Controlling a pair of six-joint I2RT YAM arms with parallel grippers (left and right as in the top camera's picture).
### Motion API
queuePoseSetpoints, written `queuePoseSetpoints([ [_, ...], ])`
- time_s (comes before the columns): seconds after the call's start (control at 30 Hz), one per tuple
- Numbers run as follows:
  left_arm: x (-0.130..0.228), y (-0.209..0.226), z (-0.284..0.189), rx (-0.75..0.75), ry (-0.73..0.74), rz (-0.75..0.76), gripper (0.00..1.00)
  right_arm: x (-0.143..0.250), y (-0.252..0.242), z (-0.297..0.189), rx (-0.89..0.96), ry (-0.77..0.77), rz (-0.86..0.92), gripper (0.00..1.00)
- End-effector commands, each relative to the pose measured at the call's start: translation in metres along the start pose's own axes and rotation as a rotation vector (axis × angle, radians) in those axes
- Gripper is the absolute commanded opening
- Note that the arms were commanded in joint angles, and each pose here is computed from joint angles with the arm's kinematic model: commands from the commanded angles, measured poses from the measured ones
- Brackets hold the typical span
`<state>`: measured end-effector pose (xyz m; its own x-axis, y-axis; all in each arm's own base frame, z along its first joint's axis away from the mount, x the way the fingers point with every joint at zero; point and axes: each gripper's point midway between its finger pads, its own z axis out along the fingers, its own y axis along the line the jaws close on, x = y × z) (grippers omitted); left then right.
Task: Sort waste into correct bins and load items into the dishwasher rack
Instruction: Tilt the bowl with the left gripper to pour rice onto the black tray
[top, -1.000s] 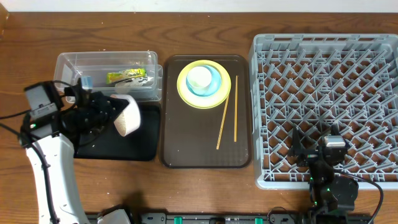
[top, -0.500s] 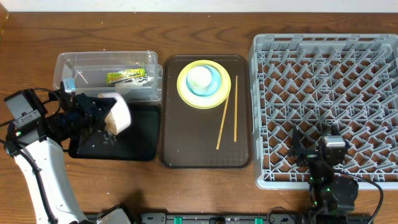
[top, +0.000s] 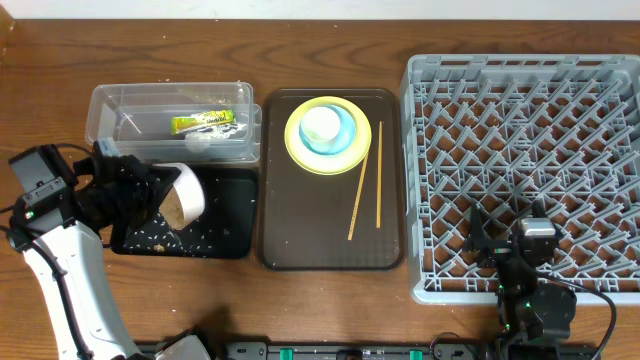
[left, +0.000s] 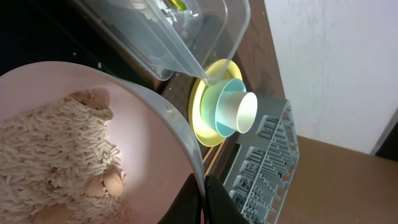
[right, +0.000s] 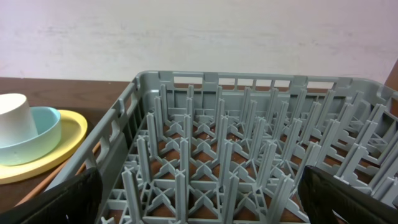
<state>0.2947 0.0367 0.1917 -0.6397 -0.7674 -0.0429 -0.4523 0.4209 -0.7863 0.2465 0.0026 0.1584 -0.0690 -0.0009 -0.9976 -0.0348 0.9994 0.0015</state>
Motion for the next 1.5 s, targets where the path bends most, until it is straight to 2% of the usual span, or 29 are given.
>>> queuePoseSetpoints([
  [0.0,-0.005,0.0,-0.002,-0.01,-0.015,-0.032,0.06,0.0,-0.001,0.0,0.003,-0.002,0.011,0.99],
  [0.5,-0.005,0.0,-0.002,-0.009,-0.015,-0.079,0.06,0.0,-0.001,0.0,0.003,-0.002,0.011,0.99],
  [0.93,-0.009,-0.003,-0.002,-0.003,-0.031,0.115,0.06,0.0,-0.001,0.0,0.003,-0.002,0.01,0.99],
  [1.07,-0.004,-0.001,-0.002,-0.009,-0.013,0.051,0.06,0.0,-0.001,0.0,0.003,-0.002,0.011,0.99],
  [1.27,-0.002,-0.016,-0.003,0.076,0.009,0.102,0.06,0.0,-0.001,0.0,0.003,-0.002,0.011,0.99],
  [1.47,0.01,-0.043,-0.008,0.239,0.068,0.153,0.06,0.0,-0.001,0.0,0.003,-0.002,0.011,0.99],
])
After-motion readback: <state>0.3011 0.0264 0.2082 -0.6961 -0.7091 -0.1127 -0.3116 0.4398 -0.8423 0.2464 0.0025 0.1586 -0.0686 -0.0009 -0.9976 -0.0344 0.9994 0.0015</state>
